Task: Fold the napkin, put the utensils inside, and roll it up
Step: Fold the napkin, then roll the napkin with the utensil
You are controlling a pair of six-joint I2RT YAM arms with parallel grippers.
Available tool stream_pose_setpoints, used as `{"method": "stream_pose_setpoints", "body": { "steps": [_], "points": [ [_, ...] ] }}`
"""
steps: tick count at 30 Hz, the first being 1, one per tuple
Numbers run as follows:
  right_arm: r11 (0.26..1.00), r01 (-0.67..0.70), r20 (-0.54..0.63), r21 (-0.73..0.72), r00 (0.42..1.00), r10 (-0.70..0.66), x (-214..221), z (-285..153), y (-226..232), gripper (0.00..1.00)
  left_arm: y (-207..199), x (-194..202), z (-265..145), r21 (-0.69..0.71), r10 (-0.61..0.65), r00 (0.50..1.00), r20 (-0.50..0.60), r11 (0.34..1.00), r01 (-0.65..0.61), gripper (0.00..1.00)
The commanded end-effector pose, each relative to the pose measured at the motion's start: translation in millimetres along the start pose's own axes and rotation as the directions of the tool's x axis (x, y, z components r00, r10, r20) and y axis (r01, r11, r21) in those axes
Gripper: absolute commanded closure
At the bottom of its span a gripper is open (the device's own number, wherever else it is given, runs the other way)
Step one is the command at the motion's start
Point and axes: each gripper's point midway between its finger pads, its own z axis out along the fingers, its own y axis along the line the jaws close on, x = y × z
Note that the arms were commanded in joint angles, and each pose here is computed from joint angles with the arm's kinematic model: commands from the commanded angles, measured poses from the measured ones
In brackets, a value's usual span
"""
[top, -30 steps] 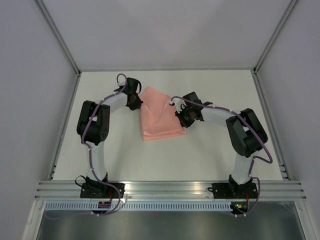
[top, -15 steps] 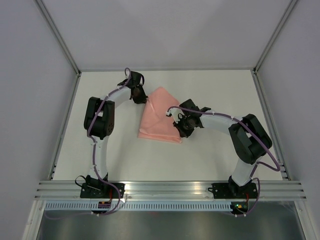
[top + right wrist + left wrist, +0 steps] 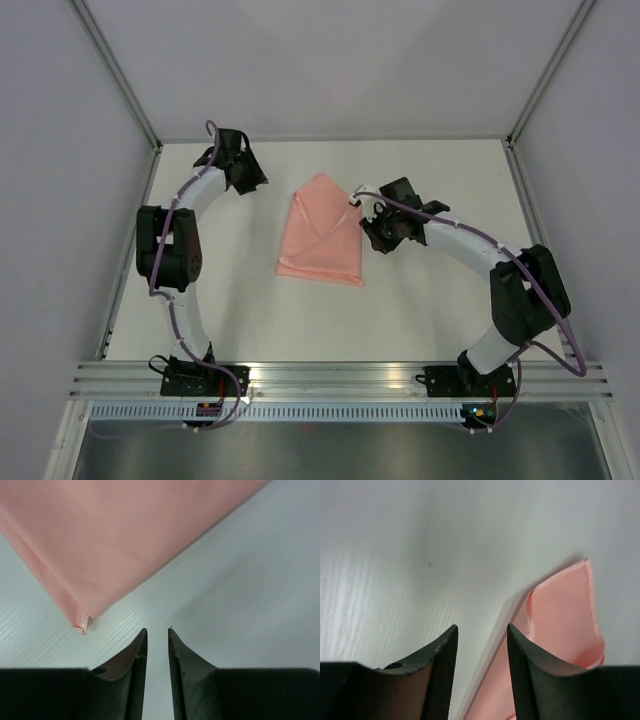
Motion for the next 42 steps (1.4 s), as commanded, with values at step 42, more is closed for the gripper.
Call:
{"method": "stream_pose_setpoints", "body": {
  "steps": [42],
  "points": [
    [0.820,0.573,0.086,0.002,0.817,-0.571,-35,73,123,0.40,-43,-5,-333,0.371,-0.007,0.870,0.493,0.906,-0.204,0.39]
  ]
}}
